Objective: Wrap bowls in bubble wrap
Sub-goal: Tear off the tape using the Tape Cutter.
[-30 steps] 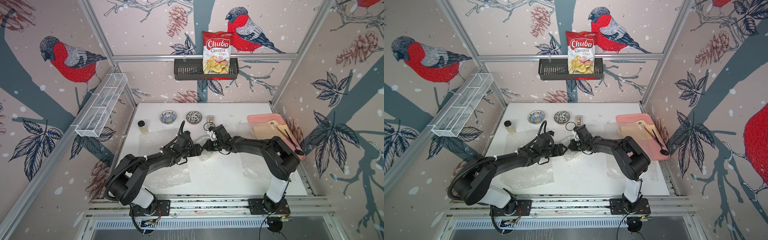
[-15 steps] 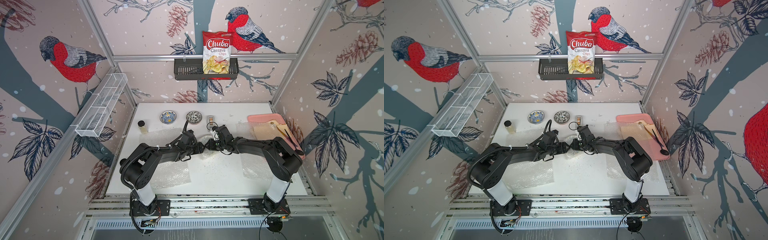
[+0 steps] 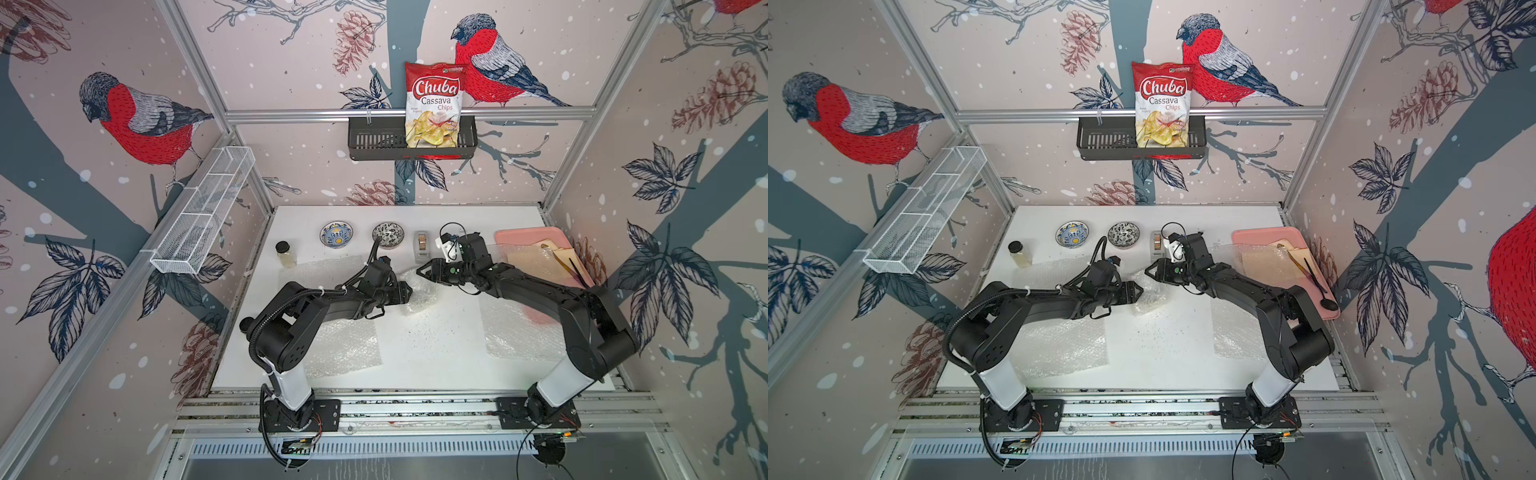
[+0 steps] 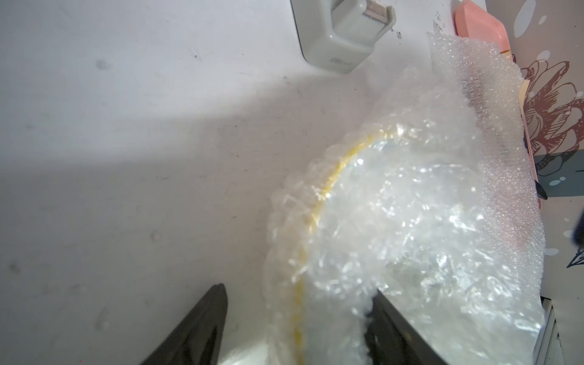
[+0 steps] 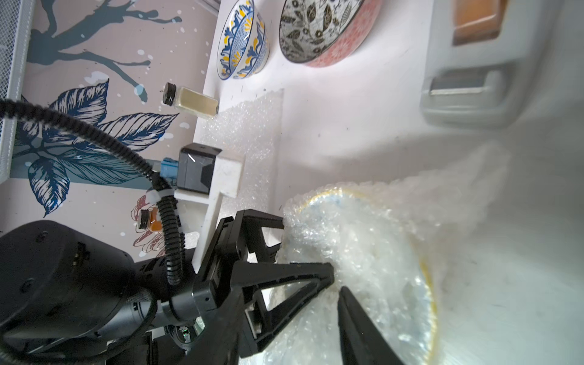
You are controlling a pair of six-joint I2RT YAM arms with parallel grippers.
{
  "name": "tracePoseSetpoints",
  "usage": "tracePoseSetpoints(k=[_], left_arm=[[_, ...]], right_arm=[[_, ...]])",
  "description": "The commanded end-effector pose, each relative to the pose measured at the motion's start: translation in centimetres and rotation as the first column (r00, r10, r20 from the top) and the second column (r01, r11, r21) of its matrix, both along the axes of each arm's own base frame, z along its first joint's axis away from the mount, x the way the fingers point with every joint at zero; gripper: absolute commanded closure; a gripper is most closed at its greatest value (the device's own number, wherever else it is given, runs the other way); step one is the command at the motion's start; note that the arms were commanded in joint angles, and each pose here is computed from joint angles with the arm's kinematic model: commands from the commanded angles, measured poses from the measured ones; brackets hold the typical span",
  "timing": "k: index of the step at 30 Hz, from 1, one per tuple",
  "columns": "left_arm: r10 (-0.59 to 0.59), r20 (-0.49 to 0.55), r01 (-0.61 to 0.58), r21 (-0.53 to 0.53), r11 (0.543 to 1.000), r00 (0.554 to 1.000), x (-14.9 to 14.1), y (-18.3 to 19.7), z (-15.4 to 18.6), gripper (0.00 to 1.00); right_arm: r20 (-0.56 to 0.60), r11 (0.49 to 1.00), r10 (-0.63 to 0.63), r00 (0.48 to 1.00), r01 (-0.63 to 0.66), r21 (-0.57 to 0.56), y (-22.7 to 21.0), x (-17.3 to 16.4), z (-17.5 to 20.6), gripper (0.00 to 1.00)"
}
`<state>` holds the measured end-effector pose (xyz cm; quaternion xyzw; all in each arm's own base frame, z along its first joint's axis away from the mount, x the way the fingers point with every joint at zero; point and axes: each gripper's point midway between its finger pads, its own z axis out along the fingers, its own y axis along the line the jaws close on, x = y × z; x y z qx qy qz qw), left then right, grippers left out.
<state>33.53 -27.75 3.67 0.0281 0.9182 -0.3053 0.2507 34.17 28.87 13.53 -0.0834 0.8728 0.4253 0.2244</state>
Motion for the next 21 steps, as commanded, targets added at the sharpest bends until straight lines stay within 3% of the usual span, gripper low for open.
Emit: tracePoseSetpoints(k=[1,7,10,21], left_arm=[[0.012,-0.091,-0.003,0.092,0.996,0.996,-1.5,1.5,-2.2,0.30],[0.016,-0.100,-0.005,0.107,0.994,0.995,-1.4,1.6,-2.5,0.30],[0.016,-0.103,-0.005,0.104,0.995,0.995,-1.3,1.4,-2.5,0.30],[0.022,-0.106,-0.010,0.112,0.994,0.994,-1.4,1.7,-2.4,0.34]], right_arm=[[0.036,0.995,-0.084,0.996,0.086,-0.050,-2.8,2.5,-0.1,0.50],[0.074,0.976,-0.173,0.982,0.181,-0.124,-5.4,7.7,-1.0,0.55],[0.072,0.976,-0.155,0.985,0.164,-0.142,-4.7,9.8,-1.8,0.65],[-0.029,0.992,-0.070,0.997,0.066,-0.112,-0.9,13.3,-5.3,0.66]])
